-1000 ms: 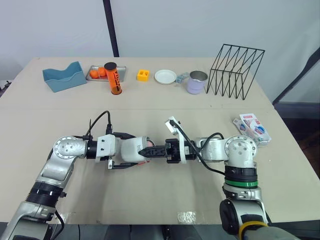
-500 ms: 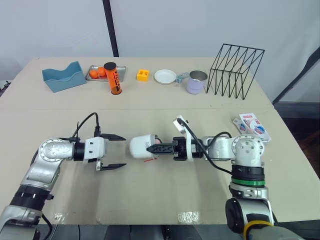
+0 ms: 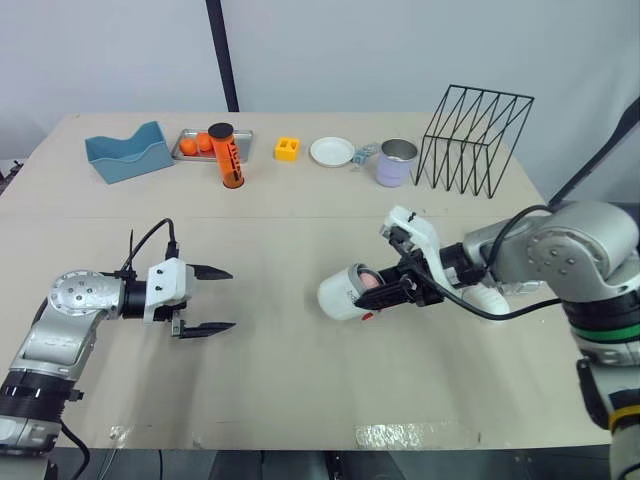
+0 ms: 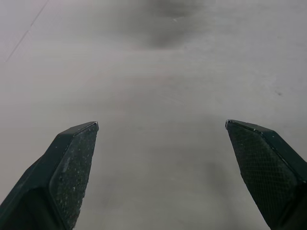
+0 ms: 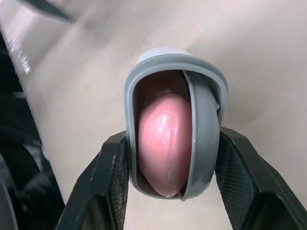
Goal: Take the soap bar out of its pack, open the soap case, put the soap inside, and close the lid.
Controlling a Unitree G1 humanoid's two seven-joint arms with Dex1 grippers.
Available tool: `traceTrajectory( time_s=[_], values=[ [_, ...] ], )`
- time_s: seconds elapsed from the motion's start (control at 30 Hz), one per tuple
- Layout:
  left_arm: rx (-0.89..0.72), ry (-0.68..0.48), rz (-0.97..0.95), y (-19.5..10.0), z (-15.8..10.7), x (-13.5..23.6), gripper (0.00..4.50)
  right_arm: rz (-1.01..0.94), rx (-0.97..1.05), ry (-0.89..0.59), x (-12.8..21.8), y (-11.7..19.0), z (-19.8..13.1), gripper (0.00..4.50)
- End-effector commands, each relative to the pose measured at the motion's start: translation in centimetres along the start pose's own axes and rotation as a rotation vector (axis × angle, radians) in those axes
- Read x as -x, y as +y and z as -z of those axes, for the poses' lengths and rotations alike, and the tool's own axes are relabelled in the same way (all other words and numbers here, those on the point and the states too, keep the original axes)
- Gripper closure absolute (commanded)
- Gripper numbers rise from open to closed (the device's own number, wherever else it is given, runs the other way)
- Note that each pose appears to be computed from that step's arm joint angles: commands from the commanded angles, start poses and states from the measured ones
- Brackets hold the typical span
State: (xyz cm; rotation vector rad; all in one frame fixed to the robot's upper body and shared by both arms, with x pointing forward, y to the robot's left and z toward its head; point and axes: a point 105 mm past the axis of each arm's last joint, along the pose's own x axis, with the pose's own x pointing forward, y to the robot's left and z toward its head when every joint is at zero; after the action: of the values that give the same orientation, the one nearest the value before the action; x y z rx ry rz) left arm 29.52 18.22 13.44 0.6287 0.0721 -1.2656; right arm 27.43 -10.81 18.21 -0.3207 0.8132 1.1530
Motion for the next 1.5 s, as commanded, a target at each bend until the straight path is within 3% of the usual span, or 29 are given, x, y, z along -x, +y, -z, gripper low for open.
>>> traceTrajectory(
  time_s=[0.03, 0.23, 0.67, 0.83, 1.5],
  values=[
    [-0.02, -0.027, -0.016, 0.8, -1.3, 0.1, 0.0, -0.014, 0.227, 0.062, 1.0, 0.8, -0.5, 2.42],
    [0.035, -0.066, -0.023, 1.3, -2.4, -0.4, 0.0, 0.043, 0.494, 0.175, 1.6, -0.4, -0.6, 2.42],
    [0.059, -0.144, -0.011, 1.3, -5.6, -2.2, 0.0, 0.095, 0.78, 0.319, 2.5, -1.9, -2.7, 2.42],
    [0.074, -0.14, -0.019, 1.3, -6.2, -3.4, 0.0, 0.108, 0.8, 0.361, 2.4, -1.9, -3.2, 2.42],
    [0.15, -0.319, 0.057, 0.0, -10.7, -10.7, 0.0, 0.069, 0.789, 0.39, 0.9, -1.2, -3.0, 2.42]
  ],
)
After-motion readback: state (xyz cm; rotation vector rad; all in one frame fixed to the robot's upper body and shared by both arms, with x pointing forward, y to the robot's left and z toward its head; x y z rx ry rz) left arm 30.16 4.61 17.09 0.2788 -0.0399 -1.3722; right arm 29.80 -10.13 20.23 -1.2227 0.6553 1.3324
